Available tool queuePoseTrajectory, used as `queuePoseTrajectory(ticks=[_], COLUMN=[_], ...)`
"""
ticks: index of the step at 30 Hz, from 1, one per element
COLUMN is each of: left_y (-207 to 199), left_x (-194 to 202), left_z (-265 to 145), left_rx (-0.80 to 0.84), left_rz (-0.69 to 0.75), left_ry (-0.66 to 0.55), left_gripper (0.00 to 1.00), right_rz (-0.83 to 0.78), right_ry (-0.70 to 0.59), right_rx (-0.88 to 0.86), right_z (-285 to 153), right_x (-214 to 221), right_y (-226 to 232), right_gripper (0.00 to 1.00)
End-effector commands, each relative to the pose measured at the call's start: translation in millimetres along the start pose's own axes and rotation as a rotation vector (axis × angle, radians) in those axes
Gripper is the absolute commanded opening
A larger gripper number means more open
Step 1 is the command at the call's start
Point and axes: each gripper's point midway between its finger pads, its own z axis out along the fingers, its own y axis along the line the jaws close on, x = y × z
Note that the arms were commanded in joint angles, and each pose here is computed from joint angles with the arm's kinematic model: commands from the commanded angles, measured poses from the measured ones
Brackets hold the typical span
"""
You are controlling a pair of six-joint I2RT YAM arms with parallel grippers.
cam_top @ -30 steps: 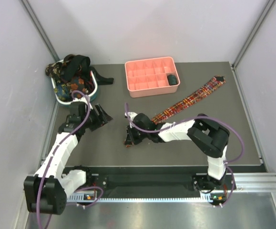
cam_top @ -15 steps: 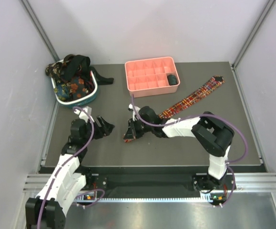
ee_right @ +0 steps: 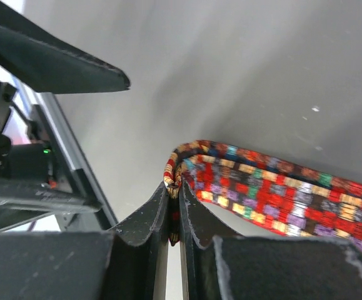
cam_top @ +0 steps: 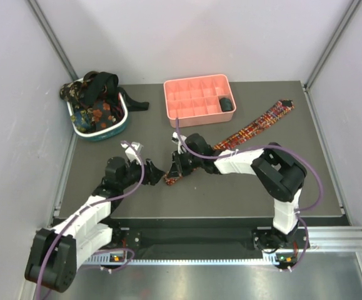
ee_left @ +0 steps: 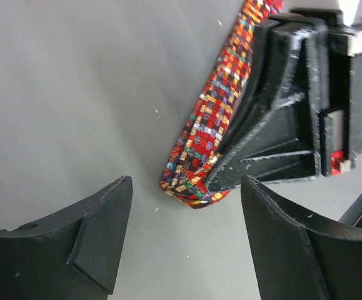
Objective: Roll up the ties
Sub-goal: Roll the tie
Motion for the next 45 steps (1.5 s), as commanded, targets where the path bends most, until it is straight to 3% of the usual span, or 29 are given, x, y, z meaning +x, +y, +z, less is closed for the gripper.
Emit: queuePoseTrajectory(ticks=[1, 11, 18, 22, 23, 24, 34, 45], left_y=[-12, -18, -24, -35, -29, -36, -26, -15], left_x=[-15, -12, -12, -32, -16, -25, 24, 43], left_z=[6, 12, 24, 30, 28, 30, 34, 45], left_rx=[0.076, 0.082, 0.052, 0.035, 0.006, 0.015, -0.038, -0.056], left_rz=[0.117, 0.130, 0.143, 0.199, 0.189, 0.246, 0.452, 0.552], left_ry=[-0.046, -0.008, 0.092, 0.152, 0.242, 0.252, 0.494, 0.581], left_gripper=[0.74, 0.73, 0.74, 0.77, 0.77, 0.77, 0.71, 0.70], right_rz=[-0.041, -0.037, -0.045, -0.047, -0.048, -0.048, -0.029, -0.017], right_ry=[-0.016, 0.015, 0.029, 0.044, 0.047, 0.049, 0.029, 0.010], right_rx=[-0.006, 0.051, 0.067, 0.065, 0.063, 0.058, -0.001, -0.036], right_z=[0, 5, 5, 6, 6, 6, 2, 2], right_x=[-14, -10, -9, -8, -7, -7, -5, -4], right_y=[-2, -37, -45, -47, -47, -47, -54, -52], right_gripper=[0.09, 0.09, 0.12, 0.13, 0.13, 0.13, 0.13, 0.13])
